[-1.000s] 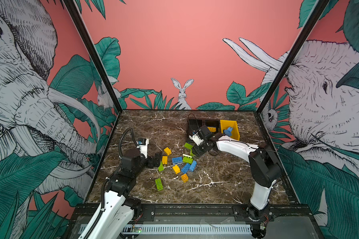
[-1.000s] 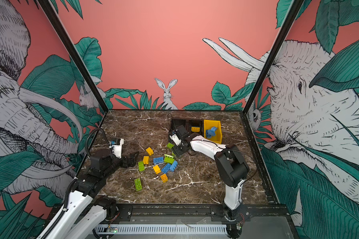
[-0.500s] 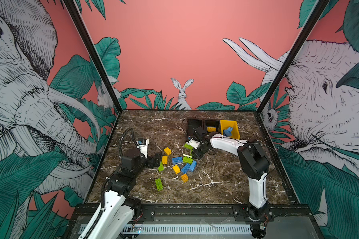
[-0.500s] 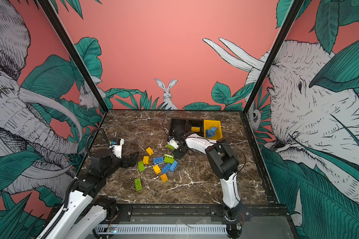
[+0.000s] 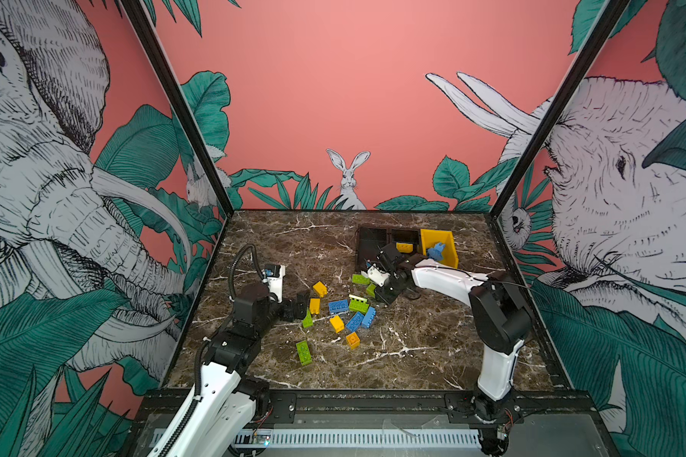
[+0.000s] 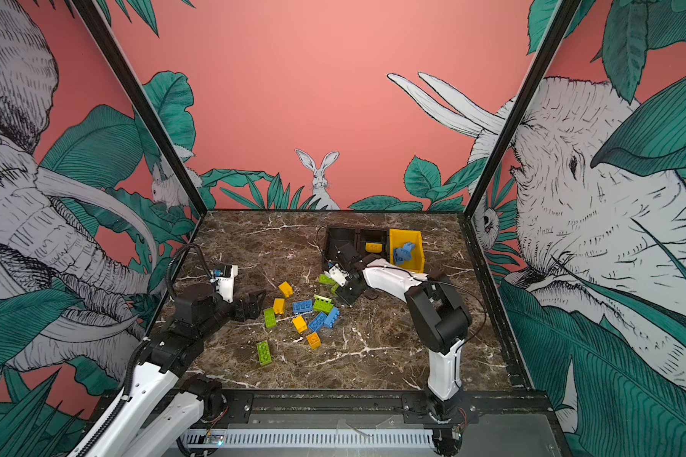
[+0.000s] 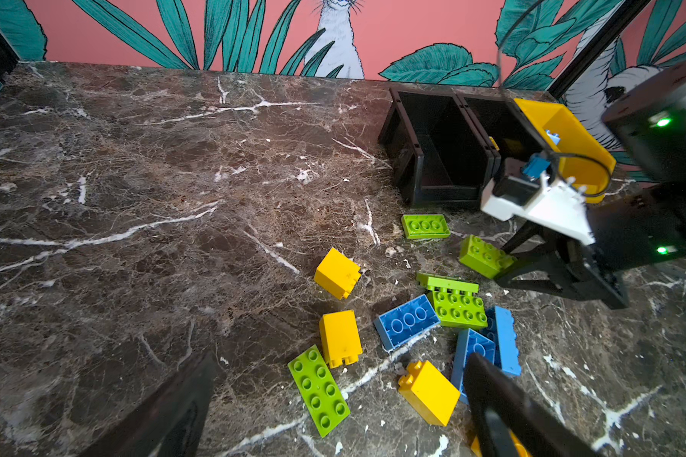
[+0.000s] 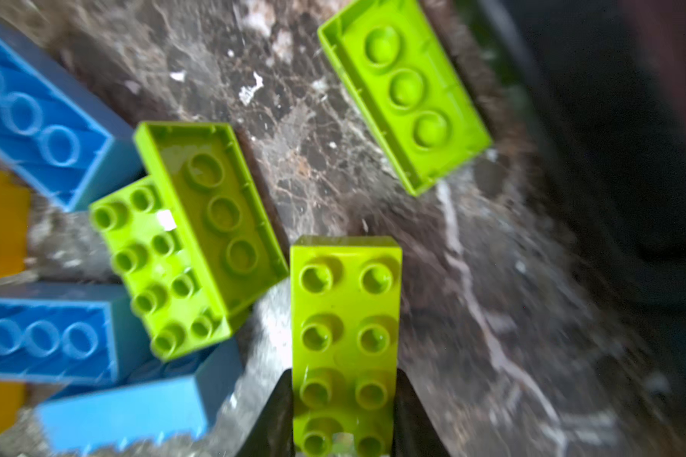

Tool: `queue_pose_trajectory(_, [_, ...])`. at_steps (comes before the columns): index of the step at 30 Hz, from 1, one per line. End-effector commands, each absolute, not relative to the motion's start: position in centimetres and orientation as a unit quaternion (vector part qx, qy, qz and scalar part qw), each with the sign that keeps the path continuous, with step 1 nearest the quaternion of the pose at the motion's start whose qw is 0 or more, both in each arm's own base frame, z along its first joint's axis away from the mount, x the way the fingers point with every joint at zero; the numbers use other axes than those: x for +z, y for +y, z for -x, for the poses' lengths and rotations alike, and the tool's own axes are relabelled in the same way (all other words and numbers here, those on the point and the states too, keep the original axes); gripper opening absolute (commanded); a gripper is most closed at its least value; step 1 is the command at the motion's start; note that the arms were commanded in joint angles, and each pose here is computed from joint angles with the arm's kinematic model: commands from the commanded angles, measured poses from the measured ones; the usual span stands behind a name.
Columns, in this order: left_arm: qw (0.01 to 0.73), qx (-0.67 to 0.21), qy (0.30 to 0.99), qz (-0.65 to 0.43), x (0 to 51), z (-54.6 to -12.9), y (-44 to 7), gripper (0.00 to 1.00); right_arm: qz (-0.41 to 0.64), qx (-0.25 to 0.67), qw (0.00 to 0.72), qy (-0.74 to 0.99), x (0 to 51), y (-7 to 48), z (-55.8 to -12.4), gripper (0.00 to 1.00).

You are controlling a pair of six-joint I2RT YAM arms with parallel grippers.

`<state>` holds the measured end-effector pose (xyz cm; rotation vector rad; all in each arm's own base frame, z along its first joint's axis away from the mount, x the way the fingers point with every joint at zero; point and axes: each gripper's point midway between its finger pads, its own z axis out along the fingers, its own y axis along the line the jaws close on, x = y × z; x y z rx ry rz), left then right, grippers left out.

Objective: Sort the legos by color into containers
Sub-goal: 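Carry the lime-green brick into the black bin farther from the yellow bin and release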

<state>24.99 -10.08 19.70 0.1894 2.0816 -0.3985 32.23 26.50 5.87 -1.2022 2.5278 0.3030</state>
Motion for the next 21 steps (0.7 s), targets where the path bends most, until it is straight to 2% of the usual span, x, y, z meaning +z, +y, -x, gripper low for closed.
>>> queue_pose_trajectory(1, [0.485,-0.160,0.856,-0.077,19.4,-25.0,-10.0,0.99,0.372,0.138,0.219,0.891,10.1,26.2,-33.6,0.23])
queue_pose_trajectory(7, [0.485,-0.165,0.855,-0.076,19.1,-25.1,-10.1,0.99,0.314,0.147,0.275,0.897,13.9,25.7,-37.3,0.22])
queue_pose_trajectory(15, [0.481,-0.176,0.855,-0.076,18.8,-25.0,-10.5,0.99,0.256,0.104,0.297,0.914,13.0,26.9,-45.0,0.21])
queue_pose_trajectory(21, [0.482,-0.183,0.854,-0.077,18.8,-24.8,-10.6,0.99,0.228,0.073,0.317,0.918,11.9,27.3,-49.0,0.22])
